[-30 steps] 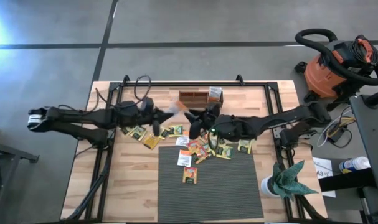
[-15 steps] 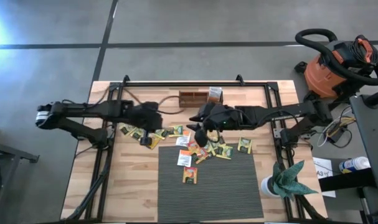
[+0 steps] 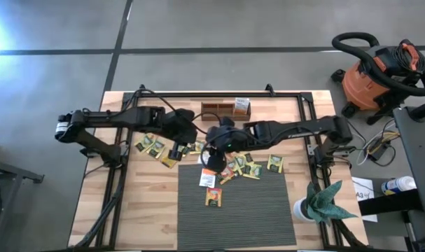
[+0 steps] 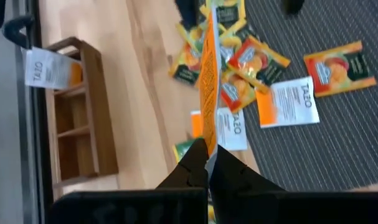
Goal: Pick & Place Tea
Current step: Put the white tea bag into the right section of the wooden organizer
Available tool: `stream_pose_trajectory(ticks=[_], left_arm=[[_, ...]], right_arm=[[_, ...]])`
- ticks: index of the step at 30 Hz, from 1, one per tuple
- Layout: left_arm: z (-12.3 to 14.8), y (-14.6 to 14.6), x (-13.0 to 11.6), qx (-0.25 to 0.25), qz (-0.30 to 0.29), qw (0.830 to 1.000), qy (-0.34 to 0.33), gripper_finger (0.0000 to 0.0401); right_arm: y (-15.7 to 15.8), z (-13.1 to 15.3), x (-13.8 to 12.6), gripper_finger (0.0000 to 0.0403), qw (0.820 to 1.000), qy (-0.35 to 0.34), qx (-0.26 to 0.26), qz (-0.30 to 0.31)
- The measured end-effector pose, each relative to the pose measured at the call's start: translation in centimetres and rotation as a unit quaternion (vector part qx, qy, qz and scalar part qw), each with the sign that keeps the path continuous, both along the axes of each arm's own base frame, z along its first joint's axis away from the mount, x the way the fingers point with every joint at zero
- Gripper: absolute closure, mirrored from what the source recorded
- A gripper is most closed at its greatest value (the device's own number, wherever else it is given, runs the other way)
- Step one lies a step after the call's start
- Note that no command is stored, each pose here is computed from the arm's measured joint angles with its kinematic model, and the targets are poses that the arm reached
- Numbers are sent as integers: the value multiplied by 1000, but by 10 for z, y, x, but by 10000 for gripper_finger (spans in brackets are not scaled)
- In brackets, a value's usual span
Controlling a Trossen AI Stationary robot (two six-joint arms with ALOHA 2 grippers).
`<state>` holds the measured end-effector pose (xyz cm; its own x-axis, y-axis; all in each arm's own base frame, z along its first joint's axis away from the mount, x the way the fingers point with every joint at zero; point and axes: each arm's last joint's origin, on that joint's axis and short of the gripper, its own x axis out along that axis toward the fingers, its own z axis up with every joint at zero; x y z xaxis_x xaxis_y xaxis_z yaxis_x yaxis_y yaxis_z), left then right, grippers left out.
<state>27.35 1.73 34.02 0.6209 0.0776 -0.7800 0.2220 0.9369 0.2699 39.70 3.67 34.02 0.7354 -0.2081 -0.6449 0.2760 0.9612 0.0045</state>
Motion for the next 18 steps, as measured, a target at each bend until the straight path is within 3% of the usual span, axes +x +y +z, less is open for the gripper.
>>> stream_pose_trajectory(ticks=[10,18], left_arm=[[9,-9,3,-21,-15,999,-28,401],[11,-13,2,-44,-12,998,-33,401]], right_arm=[[0,-10,11,260,1000,3,-3,-3],[1,-11,11,369,1000,5,3,-8]])
